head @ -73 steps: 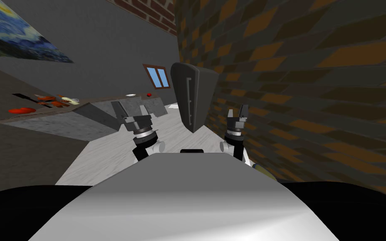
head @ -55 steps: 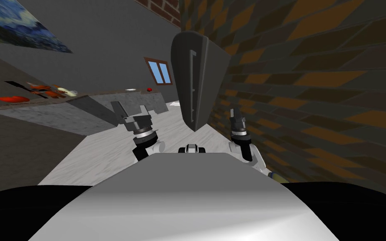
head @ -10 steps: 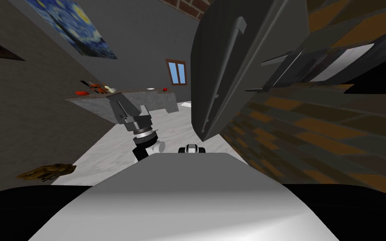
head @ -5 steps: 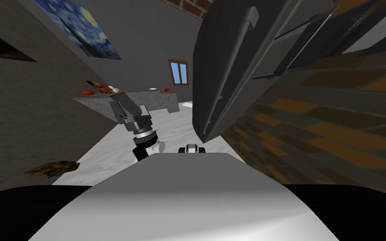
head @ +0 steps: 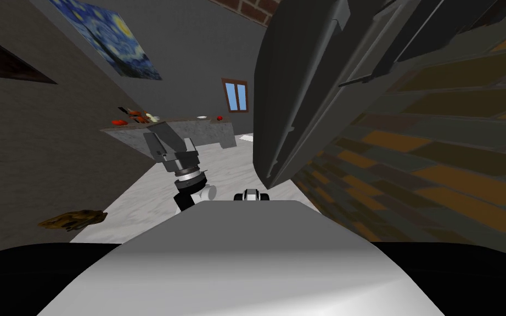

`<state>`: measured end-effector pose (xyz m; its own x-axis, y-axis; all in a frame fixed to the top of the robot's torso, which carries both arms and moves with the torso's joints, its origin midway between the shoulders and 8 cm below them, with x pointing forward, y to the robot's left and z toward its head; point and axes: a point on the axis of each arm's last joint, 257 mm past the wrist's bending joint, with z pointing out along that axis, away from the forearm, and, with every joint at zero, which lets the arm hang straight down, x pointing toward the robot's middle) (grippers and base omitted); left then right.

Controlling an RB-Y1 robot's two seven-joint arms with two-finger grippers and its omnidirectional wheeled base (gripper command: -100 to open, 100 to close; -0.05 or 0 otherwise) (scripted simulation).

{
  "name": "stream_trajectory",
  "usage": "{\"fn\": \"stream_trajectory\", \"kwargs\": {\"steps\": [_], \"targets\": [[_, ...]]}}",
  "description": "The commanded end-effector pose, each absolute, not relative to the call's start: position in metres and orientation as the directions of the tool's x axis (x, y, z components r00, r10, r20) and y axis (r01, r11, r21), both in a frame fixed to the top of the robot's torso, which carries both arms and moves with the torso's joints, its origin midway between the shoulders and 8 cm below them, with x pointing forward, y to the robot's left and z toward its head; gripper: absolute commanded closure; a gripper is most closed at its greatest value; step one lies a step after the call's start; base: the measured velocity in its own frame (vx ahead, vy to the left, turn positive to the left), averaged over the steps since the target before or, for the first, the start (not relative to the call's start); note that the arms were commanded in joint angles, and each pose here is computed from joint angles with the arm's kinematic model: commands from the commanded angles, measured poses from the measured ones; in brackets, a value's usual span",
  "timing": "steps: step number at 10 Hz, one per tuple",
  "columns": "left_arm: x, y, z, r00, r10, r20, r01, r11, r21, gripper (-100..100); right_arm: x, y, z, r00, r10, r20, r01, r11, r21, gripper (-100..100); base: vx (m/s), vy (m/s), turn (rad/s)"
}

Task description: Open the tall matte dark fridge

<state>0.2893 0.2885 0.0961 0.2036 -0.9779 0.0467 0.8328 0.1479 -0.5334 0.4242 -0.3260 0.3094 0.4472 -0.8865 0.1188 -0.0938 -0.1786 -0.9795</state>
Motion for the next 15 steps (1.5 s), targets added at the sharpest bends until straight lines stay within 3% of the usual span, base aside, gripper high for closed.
{"fn": "stream_trajectory", "kwargs": {"steps": [1, 7, 8, 15], "targets": [[0.289, 0.288, 0.096, 0.204, -0.978, 0.047, 0.833, 0.148, -0.533, 0, 0.424, -0.311, 0.341, 0.426, -0.876, 0.226, -0.035, -0.266, -0.963, -100, 0.048, 0.004, 0.039], [0.289, 0.288, 0.096, 0.204, -0.978, 0.047, 0.833, 0.148, -0.533, 0, 0.423, -0.296, 0.362, 0.411, -0.861, 0.301, 0.003, -0.328, -0.945, -100, 0.034, 0.002, 0.029], [0.289, 0.288, 0.096, 0.204, -0.978, 0.047, 0.833, 0.148, -0.533, 0, 0.423, -0.296, 0.362, 0.412, -0.860, 0.301, 0.003, -0.328, -0.945, 100, 0.008, 0.001, 0.008], [0.289, 0.288, 0.096, 0.203, -0.978, 0.047, 0.833, 0.148, -0.533, 0, 0.446, -0.319, 0.367, 0.337, -0.894, 0.296, -0.022, -0.322, -0.946, 100, 0.001, 0.249, -0.111]]}}
